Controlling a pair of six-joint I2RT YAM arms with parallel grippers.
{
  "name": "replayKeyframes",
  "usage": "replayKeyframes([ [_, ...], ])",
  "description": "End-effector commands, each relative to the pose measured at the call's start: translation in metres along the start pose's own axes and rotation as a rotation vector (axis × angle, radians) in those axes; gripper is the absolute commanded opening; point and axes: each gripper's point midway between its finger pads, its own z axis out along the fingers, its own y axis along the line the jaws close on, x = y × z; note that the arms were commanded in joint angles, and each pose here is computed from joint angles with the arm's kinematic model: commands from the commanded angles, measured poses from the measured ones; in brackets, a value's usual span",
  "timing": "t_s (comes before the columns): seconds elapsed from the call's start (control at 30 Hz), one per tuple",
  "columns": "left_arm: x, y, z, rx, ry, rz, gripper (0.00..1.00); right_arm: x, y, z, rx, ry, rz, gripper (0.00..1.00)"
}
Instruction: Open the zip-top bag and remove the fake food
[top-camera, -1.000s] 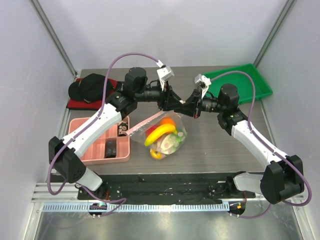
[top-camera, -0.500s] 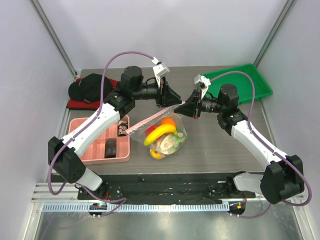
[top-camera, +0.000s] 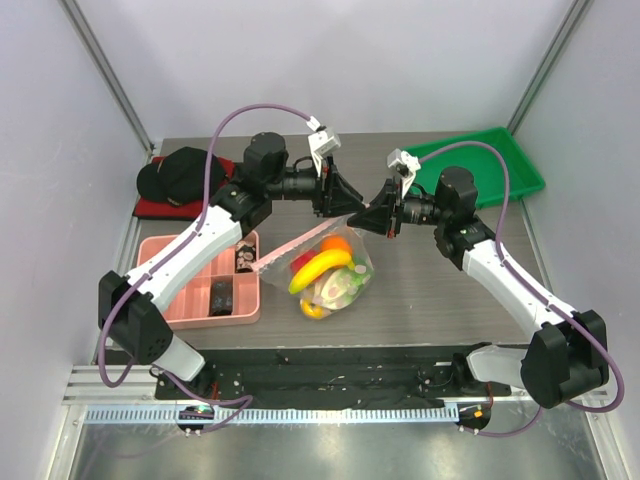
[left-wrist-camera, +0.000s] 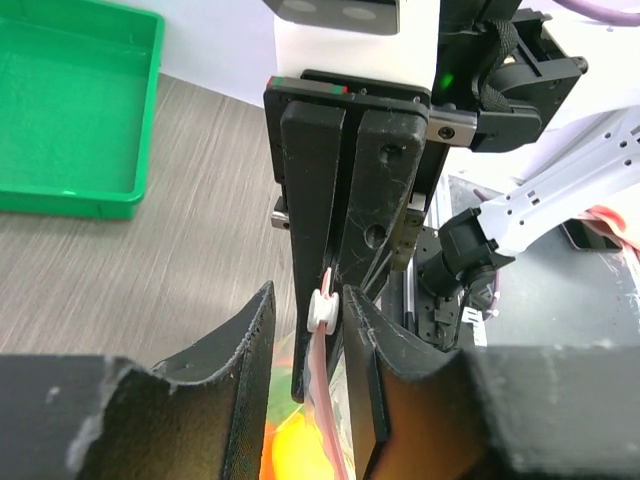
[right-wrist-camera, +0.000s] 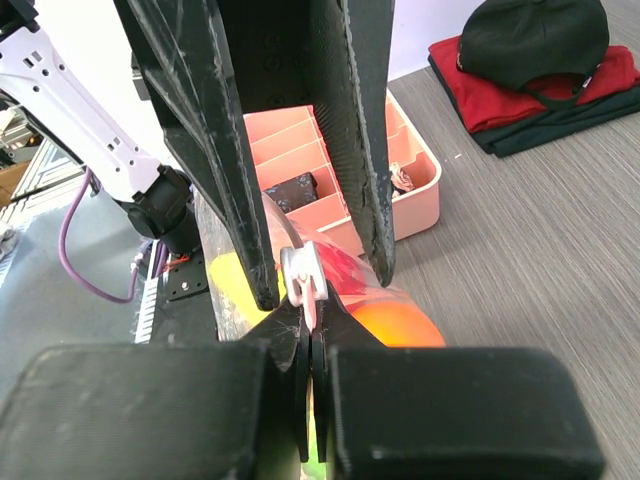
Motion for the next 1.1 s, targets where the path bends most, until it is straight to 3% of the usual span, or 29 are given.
replayKeyframes([
  [0.0, -0.002, -0.003, -0.002, 0.020, -0.013, 0.016, 0.31, -0.024, 0.013, 0.001, -0.036, -0.029, -0.088, 0.01],
  [0.23, -0.004, 0.000, -0.001, 0.002, -0.023, 0.014, 0.00, -0.024, 0.005, 0.002, 0.002, -0.039, -0.077, 0.01],
  [0.4, 0.000, 0.014, -0.015, -0.149, -0.002, 0.013, 0.00, -0.039, -0.005, -0.003, 0.120, -0.124, -0.050, 0.01],
  [0.57, 0.030, 0.012, -0.040, -0.271, 0.028, -0.052, 0.00, -0.047, -0.035, -0.017, 0.291, -0.230, 0.068, 0.01],
  [0.73, 0.059, 0.022, -0.088, -0.546, 0.076, -0.160, 0.00, -0.049, -0.064, -0.042, 0.375, -0.282, 0.125, 0.01],
  [0.87, 0.080, 0.002, -0.122, -0.635, 0.098, -0.227, 0.00, -0.052, -0.066, -0.037, 0.298, -0.277, 0.066, 0.01],
  [1.07, 0.081, -0.026, -0.150, -0.677, 0.039, -0.300, 0.00, -0.068, -0.068, -0.025, 0.201, -0.272, 0.037, 0.01],
])
